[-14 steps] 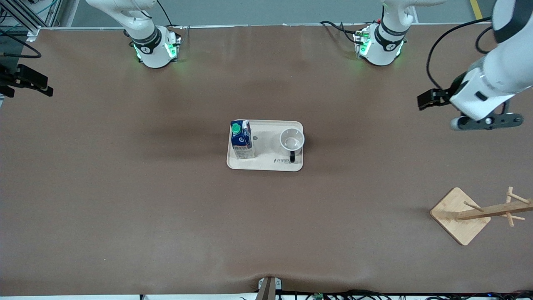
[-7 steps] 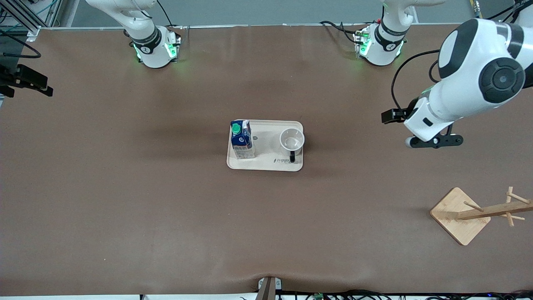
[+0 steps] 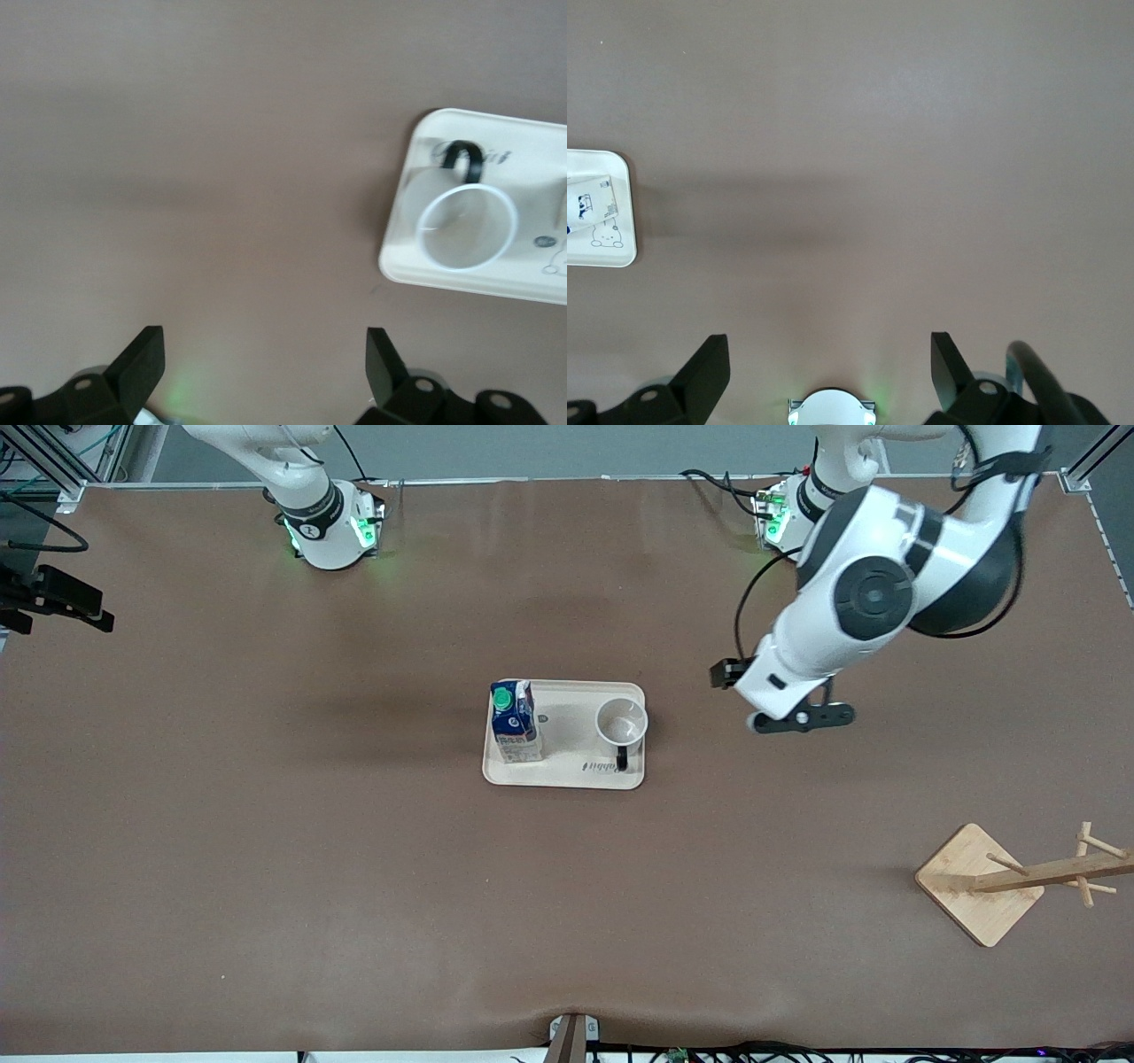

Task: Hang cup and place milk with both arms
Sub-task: 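Reach the left gripper to the white mug and grip its rim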

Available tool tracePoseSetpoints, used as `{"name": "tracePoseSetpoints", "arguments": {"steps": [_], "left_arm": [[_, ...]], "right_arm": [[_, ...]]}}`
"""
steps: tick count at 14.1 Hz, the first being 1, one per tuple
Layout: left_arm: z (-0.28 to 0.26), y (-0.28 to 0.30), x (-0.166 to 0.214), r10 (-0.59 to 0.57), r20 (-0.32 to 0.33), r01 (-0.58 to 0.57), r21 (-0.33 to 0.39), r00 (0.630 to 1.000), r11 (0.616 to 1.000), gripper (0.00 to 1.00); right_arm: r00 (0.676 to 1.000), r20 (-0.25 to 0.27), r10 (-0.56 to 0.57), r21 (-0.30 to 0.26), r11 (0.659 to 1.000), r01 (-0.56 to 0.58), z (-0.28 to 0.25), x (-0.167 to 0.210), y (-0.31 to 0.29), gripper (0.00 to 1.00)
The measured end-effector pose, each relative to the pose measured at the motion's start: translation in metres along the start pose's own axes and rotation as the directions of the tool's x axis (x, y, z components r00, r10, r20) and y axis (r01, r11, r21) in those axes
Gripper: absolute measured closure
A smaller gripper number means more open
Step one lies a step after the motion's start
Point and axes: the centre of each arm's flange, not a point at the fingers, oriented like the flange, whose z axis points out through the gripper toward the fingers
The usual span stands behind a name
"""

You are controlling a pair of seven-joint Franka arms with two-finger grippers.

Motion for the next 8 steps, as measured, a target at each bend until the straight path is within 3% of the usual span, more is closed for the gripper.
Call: {"name": "tracePoseSetpoints", "arguments": {"steps": [4,8], "left_arm": [[0.056,0.082,-0.015,0.021,-0.031,-0.022,-0.037,0.999,0.999,0.00],[0.108,0.111,-0.019,0.041,0.016,-0.040,-0.021,0.999,0.999,0.04]], "right_arm": [[1.000,0.002,-0.003,0.000,1.000,0.003,0.004,0.004,-0.001,0.00],[1.000,0.009,-0.004,0.004,1.000,0.004,0.007,0.007,-0.001,0.00]]}}
